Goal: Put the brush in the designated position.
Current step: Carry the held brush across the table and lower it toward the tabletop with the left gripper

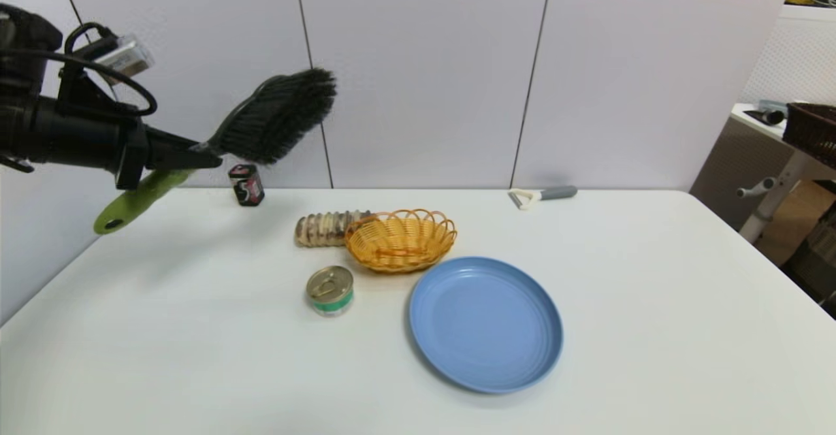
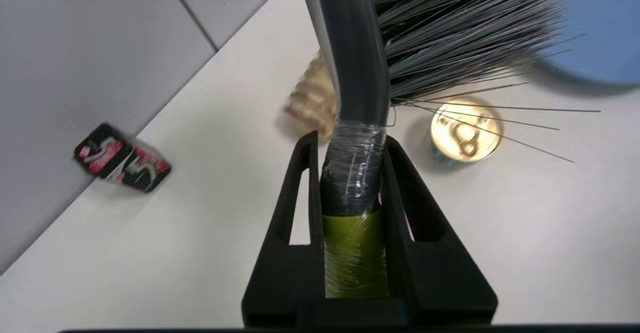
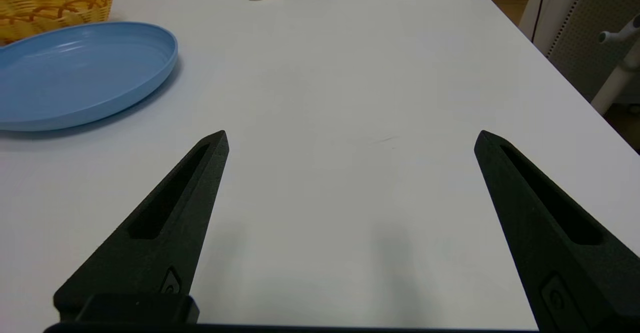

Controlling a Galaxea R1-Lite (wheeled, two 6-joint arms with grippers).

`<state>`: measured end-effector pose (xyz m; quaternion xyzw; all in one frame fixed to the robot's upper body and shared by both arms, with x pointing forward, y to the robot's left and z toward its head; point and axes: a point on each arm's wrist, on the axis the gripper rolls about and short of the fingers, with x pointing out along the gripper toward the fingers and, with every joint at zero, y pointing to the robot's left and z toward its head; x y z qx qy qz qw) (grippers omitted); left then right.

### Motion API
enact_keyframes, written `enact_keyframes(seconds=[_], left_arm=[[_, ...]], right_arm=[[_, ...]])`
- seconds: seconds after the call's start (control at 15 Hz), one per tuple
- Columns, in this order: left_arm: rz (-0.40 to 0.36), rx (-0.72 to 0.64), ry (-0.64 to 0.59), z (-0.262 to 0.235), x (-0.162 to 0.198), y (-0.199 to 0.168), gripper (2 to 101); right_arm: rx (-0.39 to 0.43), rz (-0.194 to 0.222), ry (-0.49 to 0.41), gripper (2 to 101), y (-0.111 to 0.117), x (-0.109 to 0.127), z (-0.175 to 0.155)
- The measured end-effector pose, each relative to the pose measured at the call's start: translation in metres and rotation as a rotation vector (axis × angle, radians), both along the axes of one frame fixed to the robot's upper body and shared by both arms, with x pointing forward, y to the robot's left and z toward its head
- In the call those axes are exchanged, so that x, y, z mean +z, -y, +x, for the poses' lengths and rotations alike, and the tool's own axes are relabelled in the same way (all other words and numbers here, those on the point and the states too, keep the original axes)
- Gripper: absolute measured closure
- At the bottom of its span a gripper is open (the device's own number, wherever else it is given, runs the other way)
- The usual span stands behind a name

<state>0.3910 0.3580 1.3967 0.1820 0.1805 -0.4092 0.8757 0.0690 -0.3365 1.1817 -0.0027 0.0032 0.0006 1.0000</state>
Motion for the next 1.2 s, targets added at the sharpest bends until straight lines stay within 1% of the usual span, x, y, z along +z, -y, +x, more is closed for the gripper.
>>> enact_keyframes(seconds=[0.2, 0.27, 0.47, 0.67, 0.8, 0.93, 1.2], left_arm=[[-0.140, -0.048, -0.081, -0.012, 0.029, 0.055, 82.6], [-0.171, -0.061, -0.118, -0.019, 0.034, 0.073, 82.6], [-0.219, -0.048, -0.211, -0.040, 0.045, 0.125, 82.6], [-0.266, 0.020, -0.233, -0.059, 0.052, 0.174, 82.6], [-0.332, 0.095, -0.238, -0.066, 0.052, 0.208, 82.6], [-0.420, 0.174, -0.244, -0.067, 0.046, 0.244, 82.6], [-0.586, 0.283, -0.358, -0.077, 0.015, 0.322, 82.6]], right_arm=[[0.000, 0.000, 0.000, 5.0, 0.000, 0.000, 0.000], [0.000, 0.000, 0.000, 5.0, 0.000, 0.000, 0.000], [0.000, 0.000, 0.000, 5.0, 0.000, 0.000, 0.000], [0.000, 0.000, 0.000, 5.0, 0.000, 0.000, 0.000], [0.000, 0.000, 0.000, 5.0, 0.000, 0.000, 0.000], [0.000, 0.000, 0.000, 5.0, 0.000, 0.000, 0.000], [0.000, 0.000, 0.000, 5.0, 0.000, 0.000, 0.000]])
